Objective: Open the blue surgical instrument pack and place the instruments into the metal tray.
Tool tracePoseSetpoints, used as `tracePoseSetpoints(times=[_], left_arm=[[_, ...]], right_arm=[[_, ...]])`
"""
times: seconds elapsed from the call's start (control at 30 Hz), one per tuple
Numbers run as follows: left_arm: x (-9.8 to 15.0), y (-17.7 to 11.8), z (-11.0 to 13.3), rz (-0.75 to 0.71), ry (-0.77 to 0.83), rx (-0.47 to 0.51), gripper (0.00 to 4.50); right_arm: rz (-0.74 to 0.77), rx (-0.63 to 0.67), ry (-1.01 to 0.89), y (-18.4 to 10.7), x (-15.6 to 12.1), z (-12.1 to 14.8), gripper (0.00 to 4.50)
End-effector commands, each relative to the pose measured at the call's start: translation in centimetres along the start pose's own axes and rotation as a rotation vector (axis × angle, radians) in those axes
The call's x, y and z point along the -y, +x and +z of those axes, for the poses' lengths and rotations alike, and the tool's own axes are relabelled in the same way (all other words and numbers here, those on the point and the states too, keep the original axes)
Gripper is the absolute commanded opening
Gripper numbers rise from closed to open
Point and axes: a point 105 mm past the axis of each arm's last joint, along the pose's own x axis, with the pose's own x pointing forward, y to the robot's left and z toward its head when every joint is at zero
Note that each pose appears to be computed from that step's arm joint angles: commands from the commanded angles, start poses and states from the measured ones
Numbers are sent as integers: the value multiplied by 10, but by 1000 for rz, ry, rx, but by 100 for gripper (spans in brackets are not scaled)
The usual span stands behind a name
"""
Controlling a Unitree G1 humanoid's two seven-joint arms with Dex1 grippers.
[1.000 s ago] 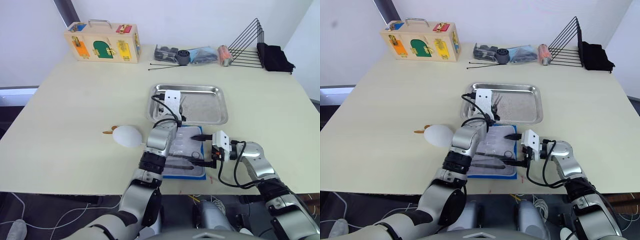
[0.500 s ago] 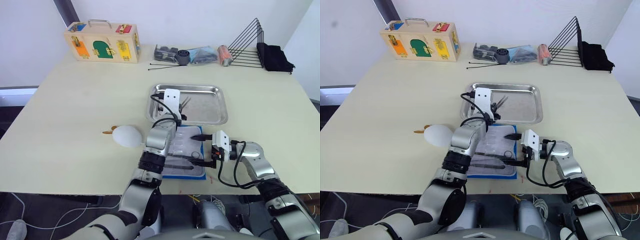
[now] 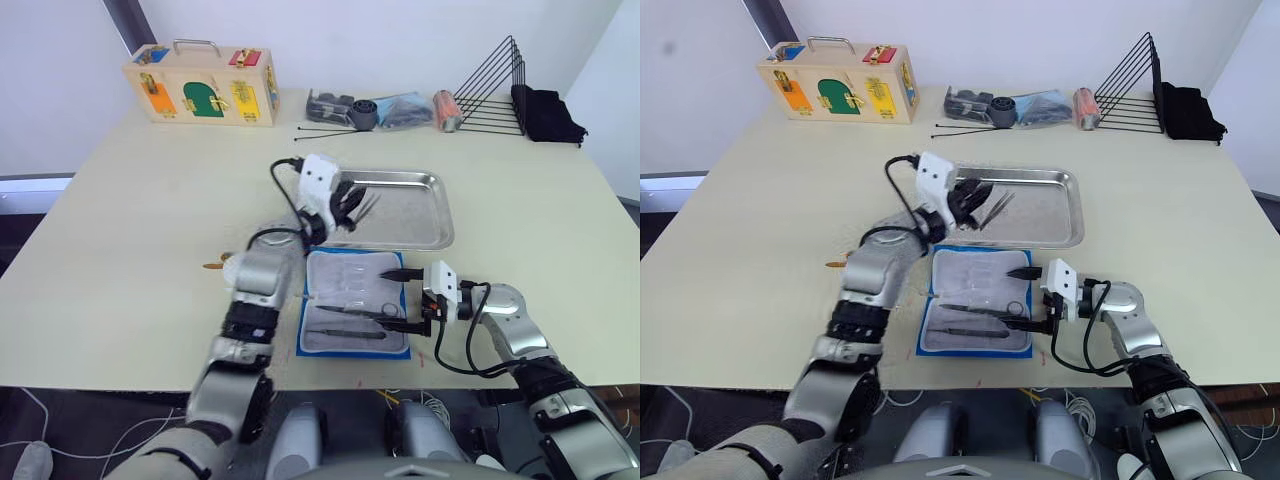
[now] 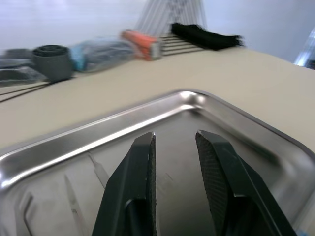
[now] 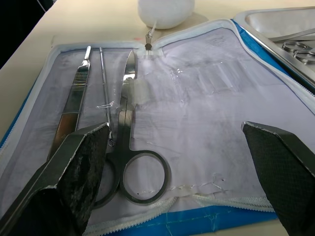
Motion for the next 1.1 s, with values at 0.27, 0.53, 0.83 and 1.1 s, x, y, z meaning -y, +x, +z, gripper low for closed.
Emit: tracePoseSetpoints(times=[0.27, 0.53, 0.83, 1.1], left_arm=[[3, -86, 17, -394, 79, -34, 135], [7, -141, 16, -672, 190, -178, 135], [15, -175, 26, -778, 259, -282, 445], [19, -180, 28, -834, 286, -293, 445]], right_arm=[[69, -104, 154, 1, -28, -41, 450], [85, -106, 148, -4, -24, -40, 450], [94, -108, 147, -8, -23, -40, 450], [109, -116, 142, -12, -24, -41, 450]])
